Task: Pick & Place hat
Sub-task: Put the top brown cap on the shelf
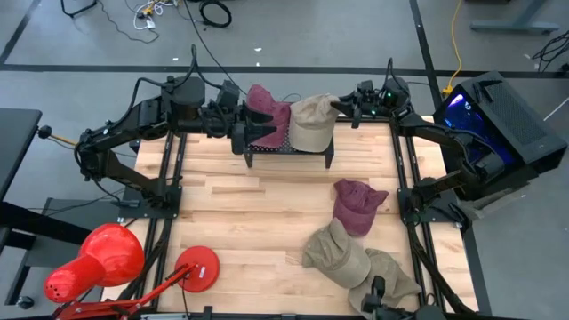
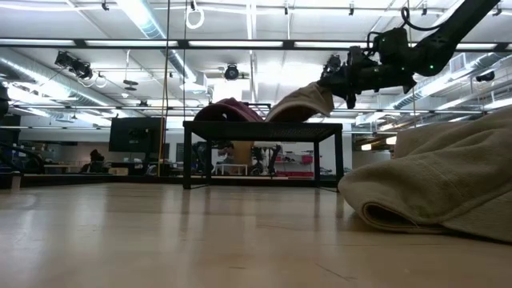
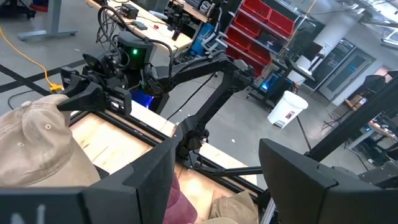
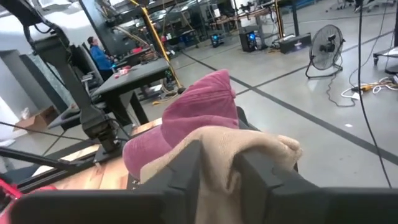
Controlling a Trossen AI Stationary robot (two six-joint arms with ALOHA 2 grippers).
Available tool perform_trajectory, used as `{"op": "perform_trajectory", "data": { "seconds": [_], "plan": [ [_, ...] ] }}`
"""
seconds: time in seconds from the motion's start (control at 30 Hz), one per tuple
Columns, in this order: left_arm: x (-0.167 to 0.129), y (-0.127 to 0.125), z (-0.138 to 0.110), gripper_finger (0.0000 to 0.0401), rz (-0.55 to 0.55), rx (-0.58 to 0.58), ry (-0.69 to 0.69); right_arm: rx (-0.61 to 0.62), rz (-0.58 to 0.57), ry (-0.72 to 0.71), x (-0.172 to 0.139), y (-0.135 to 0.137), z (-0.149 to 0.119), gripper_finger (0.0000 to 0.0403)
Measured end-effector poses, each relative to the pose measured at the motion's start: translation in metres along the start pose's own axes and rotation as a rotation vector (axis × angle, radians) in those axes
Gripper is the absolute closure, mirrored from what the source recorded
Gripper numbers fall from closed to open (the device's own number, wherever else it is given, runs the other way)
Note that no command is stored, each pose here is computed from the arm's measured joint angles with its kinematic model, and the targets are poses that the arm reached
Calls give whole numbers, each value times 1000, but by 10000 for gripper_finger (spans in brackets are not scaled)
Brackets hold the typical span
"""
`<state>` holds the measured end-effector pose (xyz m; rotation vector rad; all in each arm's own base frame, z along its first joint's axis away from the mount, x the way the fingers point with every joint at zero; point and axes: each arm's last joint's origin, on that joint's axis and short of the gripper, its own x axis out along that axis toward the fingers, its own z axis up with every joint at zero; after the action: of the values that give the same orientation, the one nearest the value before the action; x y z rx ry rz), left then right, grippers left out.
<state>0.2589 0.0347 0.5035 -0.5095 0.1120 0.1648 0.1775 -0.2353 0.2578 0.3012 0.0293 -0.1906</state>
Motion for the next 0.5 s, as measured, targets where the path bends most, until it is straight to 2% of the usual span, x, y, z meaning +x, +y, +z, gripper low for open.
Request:
{"op": "perform_trajectory", "data": {
  "seconds": [0.27, 0.5],
  "plan": [
    [0, 0, 0, 163, 0, 0, 0, 20, -11, -2, 0, -1, 0, 227],
    [0, 0, 0, 163, 0, -1, -1, 32, -39, -9, -6, -7, 1, 186]
  ]
}}
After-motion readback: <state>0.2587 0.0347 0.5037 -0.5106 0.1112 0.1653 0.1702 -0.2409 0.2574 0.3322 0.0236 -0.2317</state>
